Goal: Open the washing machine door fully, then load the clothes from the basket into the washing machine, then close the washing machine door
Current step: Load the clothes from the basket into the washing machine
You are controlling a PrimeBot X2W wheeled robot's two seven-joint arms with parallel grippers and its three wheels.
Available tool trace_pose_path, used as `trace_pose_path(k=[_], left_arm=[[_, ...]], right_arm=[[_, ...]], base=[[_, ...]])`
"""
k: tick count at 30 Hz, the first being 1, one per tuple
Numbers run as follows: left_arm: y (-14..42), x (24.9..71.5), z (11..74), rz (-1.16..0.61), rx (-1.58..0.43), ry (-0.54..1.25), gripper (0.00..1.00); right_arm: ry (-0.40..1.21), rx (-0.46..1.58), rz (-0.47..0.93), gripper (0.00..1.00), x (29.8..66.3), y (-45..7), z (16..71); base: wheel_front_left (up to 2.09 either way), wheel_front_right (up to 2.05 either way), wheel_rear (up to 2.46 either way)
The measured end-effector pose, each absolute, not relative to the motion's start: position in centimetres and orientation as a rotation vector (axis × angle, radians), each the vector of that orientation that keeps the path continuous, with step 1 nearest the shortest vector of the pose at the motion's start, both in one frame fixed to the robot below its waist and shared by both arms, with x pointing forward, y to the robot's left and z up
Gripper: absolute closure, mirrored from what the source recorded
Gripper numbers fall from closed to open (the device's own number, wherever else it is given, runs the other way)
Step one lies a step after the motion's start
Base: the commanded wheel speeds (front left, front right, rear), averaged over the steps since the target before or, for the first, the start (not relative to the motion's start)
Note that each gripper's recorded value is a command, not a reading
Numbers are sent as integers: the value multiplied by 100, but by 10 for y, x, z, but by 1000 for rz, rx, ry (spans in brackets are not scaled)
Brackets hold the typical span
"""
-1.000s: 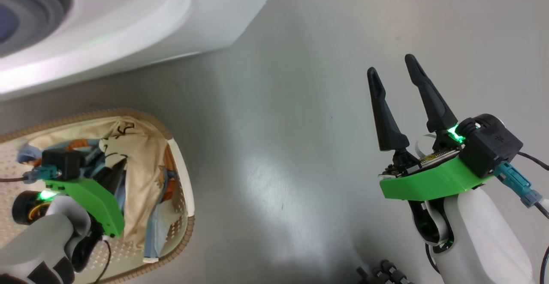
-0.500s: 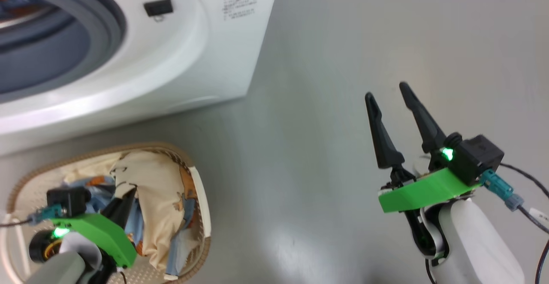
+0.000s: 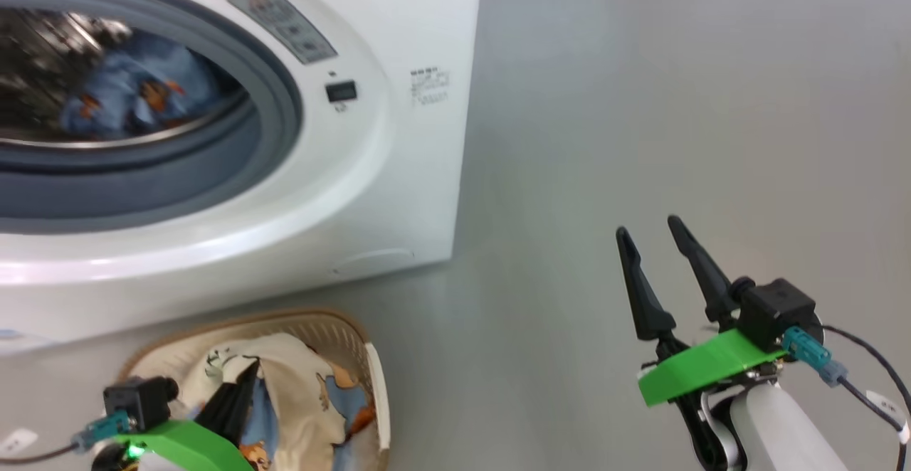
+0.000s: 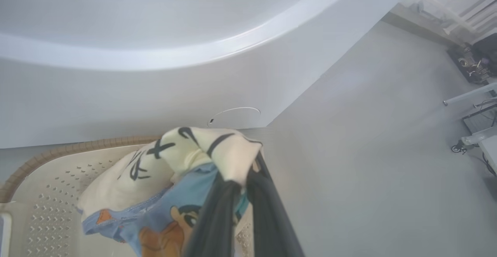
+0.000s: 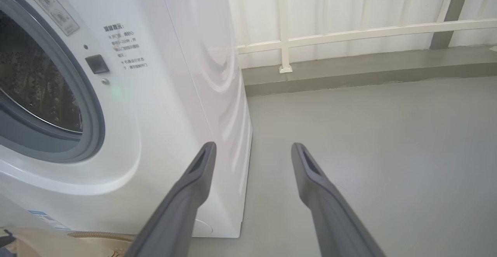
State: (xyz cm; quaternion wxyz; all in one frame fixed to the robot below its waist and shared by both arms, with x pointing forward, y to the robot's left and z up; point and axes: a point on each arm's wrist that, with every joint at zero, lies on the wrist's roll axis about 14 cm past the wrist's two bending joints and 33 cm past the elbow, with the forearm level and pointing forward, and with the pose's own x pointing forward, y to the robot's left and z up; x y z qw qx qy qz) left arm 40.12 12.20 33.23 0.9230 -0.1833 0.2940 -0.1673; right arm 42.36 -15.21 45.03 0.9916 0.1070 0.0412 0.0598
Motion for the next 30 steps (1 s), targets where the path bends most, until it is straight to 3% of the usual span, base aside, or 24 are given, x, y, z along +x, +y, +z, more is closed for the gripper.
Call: trace_pose_path(k=[15, 30], left_arm=[[137, 389, 460, -295, -446, 177, 100], [176, 363, 548, -211, -362, -138, 100]], right_arm=[[2, 230, 145, 0, 383, -151, 486], [-84, 225, 173, 0, 372, -153, 516]], base=[[0, 0, 0], [0, 0, 0]])
